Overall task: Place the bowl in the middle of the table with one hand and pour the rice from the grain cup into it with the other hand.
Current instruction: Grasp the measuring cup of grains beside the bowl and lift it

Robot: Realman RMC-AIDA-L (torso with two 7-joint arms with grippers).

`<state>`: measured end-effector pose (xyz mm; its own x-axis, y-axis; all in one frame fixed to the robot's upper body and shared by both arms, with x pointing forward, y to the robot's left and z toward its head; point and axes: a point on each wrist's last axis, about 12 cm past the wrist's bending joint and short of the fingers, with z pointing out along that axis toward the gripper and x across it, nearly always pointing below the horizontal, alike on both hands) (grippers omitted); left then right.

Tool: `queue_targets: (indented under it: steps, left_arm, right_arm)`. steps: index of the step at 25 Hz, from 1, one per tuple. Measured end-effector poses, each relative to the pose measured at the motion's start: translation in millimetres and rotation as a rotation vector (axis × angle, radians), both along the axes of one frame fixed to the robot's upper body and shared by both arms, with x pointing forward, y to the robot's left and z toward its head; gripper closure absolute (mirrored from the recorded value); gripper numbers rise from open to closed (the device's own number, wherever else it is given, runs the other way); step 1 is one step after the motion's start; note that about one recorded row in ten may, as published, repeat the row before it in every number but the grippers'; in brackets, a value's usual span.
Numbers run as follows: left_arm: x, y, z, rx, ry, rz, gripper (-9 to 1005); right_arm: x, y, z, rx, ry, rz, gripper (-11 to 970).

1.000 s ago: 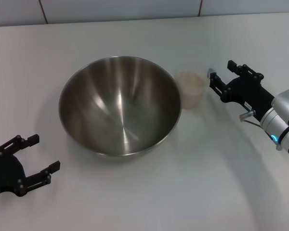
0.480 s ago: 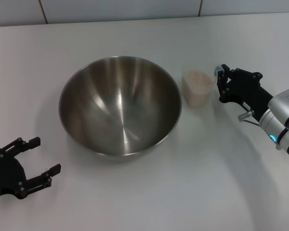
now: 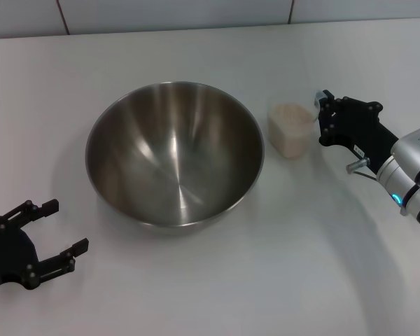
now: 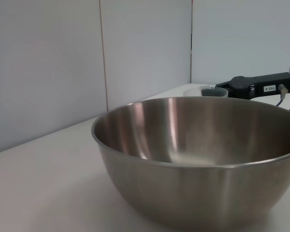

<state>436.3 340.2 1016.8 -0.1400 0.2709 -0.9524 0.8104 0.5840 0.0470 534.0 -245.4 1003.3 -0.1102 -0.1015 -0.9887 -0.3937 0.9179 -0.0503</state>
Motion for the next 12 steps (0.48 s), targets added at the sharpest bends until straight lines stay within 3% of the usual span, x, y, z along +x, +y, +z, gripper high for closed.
queue_targets:
  steps: [6,12]
  left_arm:
    - [-0.5,0,0.0,-0.001,0.0,0.0,165]
    - [-1.2,0,0.0,-0.003,0.001,-0.001,166]
  right_arm:
    - [-4.8,-3,7.0,0.035,-0.073,-0.004,948]
    - [-19.9,1,24.9,0.034,-0.288,0.011,947]
